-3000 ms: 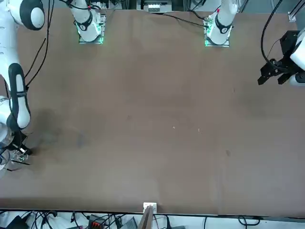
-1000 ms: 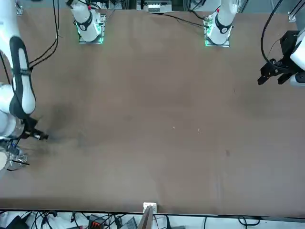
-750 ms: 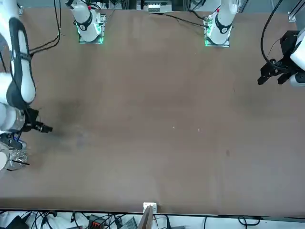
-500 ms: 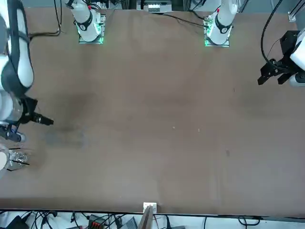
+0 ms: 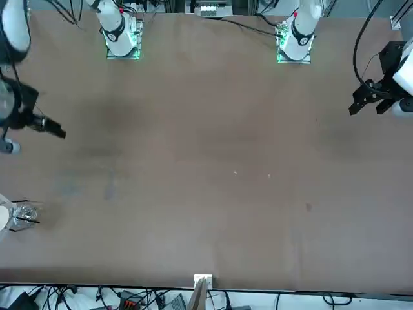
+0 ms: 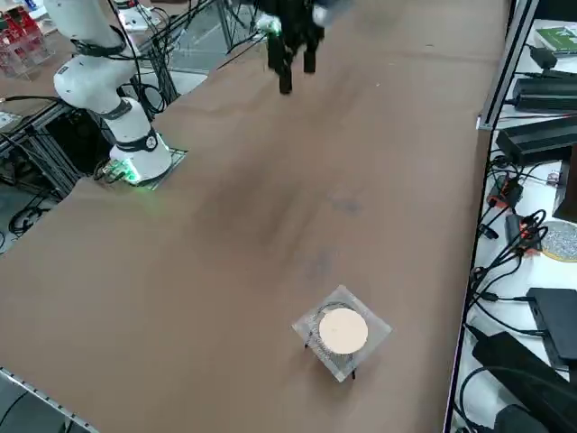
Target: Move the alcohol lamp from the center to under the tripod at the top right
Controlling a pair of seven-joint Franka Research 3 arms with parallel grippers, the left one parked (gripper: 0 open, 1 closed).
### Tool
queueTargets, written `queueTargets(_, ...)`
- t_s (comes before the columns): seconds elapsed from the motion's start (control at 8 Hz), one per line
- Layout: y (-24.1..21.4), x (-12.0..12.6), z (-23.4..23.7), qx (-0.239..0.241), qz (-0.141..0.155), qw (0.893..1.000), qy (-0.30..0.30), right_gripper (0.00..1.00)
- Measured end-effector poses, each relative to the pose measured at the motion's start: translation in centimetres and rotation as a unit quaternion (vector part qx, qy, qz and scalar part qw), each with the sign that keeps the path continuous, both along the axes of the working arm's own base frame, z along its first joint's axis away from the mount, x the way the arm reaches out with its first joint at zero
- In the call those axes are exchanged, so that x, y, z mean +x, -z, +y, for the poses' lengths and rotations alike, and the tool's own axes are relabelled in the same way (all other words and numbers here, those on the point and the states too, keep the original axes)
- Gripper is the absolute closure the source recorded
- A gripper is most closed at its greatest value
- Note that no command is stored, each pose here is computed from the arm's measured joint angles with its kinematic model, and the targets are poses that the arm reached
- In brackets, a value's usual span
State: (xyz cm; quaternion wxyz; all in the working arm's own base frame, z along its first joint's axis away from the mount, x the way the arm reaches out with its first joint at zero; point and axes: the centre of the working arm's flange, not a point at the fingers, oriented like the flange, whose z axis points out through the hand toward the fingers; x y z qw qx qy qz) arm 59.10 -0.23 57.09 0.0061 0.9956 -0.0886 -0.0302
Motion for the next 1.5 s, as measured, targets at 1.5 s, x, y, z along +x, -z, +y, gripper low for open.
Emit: queueTargets(1.5, -4.2, -5.2, 0.4, -0.001, -0.007, 1.000, -0.006, 0.00)
